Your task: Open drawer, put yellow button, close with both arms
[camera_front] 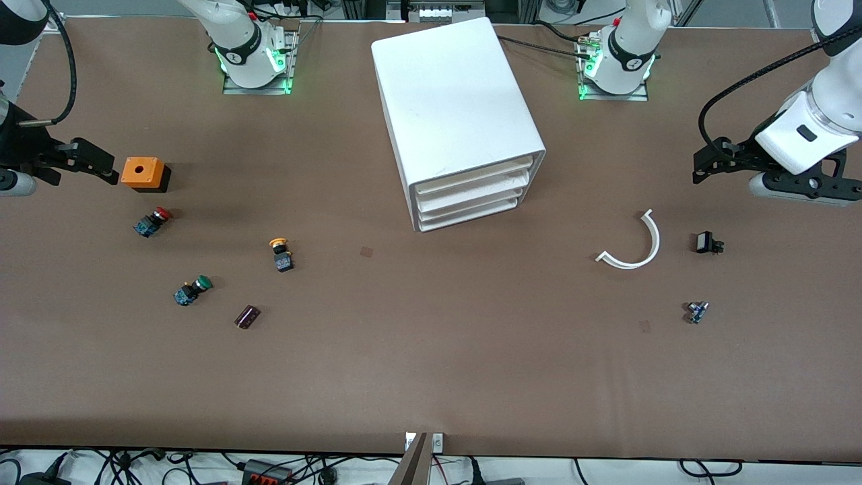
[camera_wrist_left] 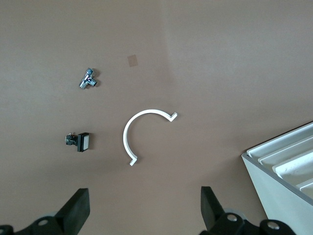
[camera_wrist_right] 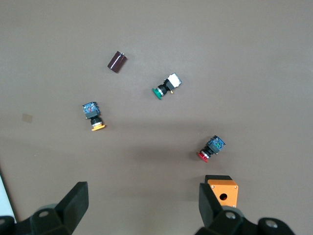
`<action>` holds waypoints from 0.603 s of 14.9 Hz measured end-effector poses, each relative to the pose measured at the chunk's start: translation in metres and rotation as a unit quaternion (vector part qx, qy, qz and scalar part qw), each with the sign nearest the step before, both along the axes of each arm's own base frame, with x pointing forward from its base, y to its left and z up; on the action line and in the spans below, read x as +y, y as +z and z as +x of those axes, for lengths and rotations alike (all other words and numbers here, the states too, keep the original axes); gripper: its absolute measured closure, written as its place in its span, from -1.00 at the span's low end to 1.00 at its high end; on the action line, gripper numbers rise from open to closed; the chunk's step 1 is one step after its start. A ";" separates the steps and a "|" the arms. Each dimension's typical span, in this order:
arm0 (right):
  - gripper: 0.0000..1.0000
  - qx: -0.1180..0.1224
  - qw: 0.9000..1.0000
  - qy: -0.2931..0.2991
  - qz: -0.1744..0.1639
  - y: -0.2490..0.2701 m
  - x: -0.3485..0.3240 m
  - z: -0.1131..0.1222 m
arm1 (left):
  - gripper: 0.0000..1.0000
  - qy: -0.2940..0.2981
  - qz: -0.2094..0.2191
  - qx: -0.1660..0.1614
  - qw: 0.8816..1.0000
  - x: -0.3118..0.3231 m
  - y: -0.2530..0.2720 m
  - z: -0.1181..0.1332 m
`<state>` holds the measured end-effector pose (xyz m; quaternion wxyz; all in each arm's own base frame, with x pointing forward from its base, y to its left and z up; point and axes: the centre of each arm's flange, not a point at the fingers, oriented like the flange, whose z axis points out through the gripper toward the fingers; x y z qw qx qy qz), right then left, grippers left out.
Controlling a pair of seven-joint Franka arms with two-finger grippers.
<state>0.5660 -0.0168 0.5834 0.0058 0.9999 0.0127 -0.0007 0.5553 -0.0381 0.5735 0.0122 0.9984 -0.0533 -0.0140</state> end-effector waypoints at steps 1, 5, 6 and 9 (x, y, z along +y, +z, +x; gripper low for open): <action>-1.00 0.000 1.000 0.000 0.000 0.000 0.000 0.000 | -1.00 0.000 0.000 0.000 1.000 0.000 0.000 0.000; -1.00 0.000 1.000 0.000 0.000 -0.001 0.000 0.000 | -1.00 0.000 0.000 0.000 1.000 0.000 0.000 0.000; -1.00 0.001 1.000 0.000 0.000 -0.001 0.000 0.000 | -1.00 0.000 0.000 0.000 1.000 0.000 0.000 0.000; -1.00 0.005 1.000 0.000 0.000 -0.005 0.000 0.000 | -1.00 0.000 0.000 0.000 1.000 0.000 0.000 0.000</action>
